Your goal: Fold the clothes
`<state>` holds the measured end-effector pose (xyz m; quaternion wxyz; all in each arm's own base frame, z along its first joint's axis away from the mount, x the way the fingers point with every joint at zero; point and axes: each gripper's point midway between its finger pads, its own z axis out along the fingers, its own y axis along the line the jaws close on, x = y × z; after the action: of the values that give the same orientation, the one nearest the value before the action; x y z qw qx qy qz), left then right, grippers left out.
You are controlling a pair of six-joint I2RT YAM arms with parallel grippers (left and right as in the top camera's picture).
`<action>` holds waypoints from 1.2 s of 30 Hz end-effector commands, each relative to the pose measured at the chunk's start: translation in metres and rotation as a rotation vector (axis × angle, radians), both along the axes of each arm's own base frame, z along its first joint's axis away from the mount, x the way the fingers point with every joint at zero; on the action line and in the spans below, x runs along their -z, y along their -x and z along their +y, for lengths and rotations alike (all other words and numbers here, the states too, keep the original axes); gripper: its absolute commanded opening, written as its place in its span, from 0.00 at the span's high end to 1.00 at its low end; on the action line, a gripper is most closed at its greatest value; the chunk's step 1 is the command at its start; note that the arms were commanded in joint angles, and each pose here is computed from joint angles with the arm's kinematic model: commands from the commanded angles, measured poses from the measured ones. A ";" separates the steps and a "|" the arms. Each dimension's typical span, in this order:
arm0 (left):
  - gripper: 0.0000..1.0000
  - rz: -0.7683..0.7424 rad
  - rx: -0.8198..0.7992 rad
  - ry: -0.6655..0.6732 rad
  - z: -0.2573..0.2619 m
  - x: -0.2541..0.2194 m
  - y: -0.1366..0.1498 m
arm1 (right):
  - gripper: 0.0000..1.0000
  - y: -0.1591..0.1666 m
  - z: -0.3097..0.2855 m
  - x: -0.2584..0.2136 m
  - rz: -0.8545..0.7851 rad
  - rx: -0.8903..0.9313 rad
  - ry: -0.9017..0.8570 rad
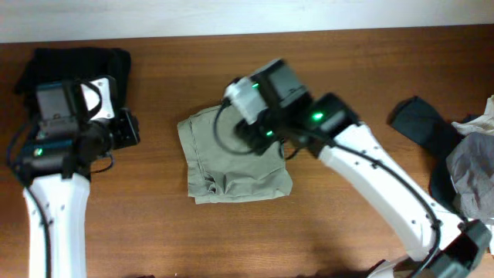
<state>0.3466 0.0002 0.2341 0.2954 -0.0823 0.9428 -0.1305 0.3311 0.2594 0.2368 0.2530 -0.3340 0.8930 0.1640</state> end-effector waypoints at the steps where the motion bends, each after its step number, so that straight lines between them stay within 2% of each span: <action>1: 0.84 0.102 0.088 0.101 -0.018 0.050 -0.005 | 0.96 -0.017 -0.034 0.052 0.106 0.167 0.102; 5: 0.85 0.176 0.102 0.140 -0.023 0.092 -0.003 | 0.96 -0.016 -0.029 0.085 0.162 0.152 0.107; 6: 0.78 0.188 0.108 0.153 -0.025 0.103 -0.002 | 0.96 -0.016 -0.027 0.090 0.163 0.149 0.110; 8: 0.53 0.176 0.164 0.209 -0.037 0.119 -0.001 | 0.96 -0.020 -0.025 0.098 0.162 0.149 0.109; 10: 0.36 0.158 0.201 0.266 -0.048 0.132 0.001 | 0.96 -0.023 -0.024 0.102 0.161 0.150 0.109; 11: 0.21 0.152 0.213 0.287 -0.051 0.141 0.004 | 0.96 -0.024 -0.024 0.103 0.159 0.151 0.108; 12: 0.14 0.149 0.221 0.302 -0.054 0.149 0.006 | 0.96 -0.025 -0.023 0.103 0.156 0.152 0.107; 13: 0.13 0.150 0.223 0.307 -0.055 0.156 0.009 | 0.96 -0.026 -0.024 0.102 0.150 0.155 0.109; 14: 0.01 0.150 0.222 0.307 -0.056 0.165 0.013 | 0.96 -0.028 -0.026 0.102 0.139 0.164 0.118; 21: 0.01 0.132 0.274 0.390 -0.071 0.194 0.022 | 0.96 -0.048 -0.061 0.104 0.148 0.376 0.130; 27: 0.01 0.137 0.290 0.429 -0.076 0.209 0.019 | 0.96 -0.061 -0.092 0.110 0.168 0.458 0.133; 31: 0.01 0.114 0.338 0.480 -0.089 0.210 0.015 | 0.96 -0.061 -0.109 0.131 0.224 0.510 0.155; 36: 0.01 0.122 0.392 0.481 -0.106 0.218 0.017 | 0.96 -0.062 -0.114 0.170 0.307 0.533 0.197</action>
<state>0.3390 -0.0923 0.0276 0.2002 0.0095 0.9006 -0.3857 0.3966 0.1510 0.0942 0.1469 -0.0960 0.9823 0.0657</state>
